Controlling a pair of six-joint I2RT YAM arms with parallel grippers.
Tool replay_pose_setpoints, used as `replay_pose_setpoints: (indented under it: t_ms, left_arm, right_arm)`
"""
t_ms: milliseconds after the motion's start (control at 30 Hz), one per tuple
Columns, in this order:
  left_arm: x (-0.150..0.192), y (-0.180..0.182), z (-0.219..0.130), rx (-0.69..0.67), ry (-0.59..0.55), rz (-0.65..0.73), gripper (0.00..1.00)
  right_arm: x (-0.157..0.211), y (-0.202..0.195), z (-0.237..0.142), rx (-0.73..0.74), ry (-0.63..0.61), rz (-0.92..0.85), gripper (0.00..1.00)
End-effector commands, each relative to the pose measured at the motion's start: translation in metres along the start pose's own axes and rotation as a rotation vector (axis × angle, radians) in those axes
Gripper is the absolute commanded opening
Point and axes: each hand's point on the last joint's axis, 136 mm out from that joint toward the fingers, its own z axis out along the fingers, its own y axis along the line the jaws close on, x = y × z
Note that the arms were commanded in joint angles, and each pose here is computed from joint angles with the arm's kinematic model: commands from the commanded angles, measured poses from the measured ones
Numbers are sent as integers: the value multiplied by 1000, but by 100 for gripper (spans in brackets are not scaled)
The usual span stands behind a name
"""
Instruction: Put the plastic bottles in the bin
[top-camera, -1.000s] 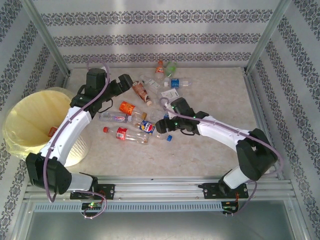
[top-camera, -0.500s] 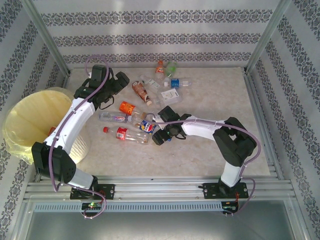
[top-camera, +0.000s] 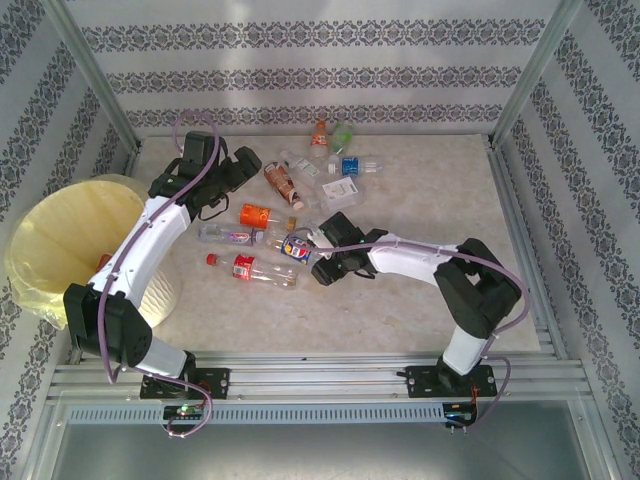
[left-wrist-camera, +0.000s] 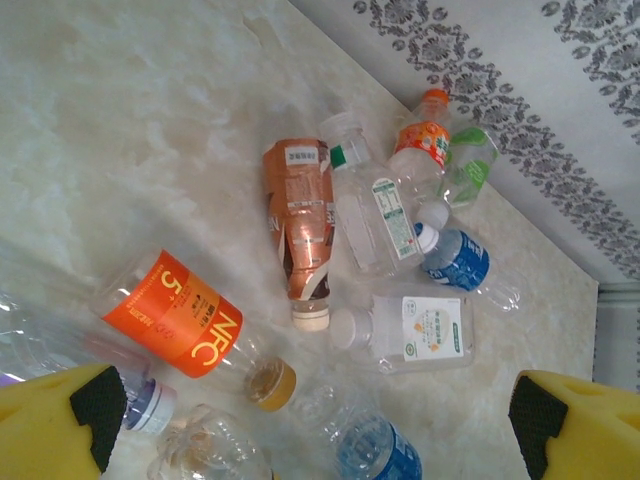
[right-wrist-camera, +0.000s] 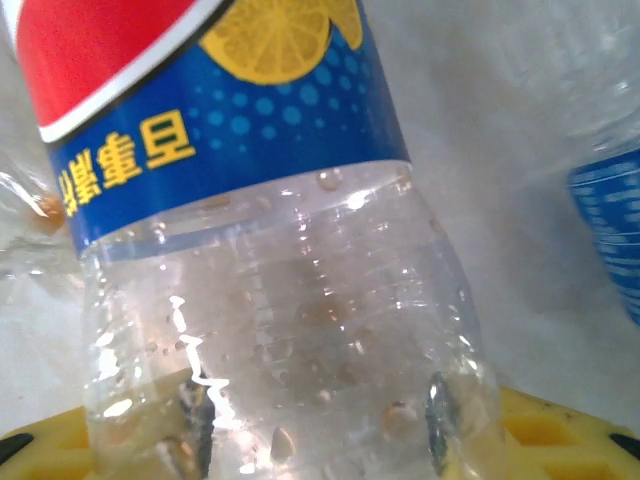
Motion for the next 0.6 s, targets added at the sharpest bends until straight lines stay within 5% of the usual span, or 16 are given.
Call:
replay_pose_setpoints:
  t_ms: [0,133,333,567]
  left_arm:
    - [4,-5,2,42,25,62,100]
    - [12,-18,2,149,45,100,100]
    - [47,-76,-2,550,175,154,100]
    - [82,-112,-3,733,246,251,100]
  right_arm:
    - [-21,2,-25,29,-115,-1,51]
    - [-36,-3,-50,61,-220,49,50]
    - [-69,-11,-85,39,-456,242,50]
    - [-89,-13,-98,-79,-582,425,49]
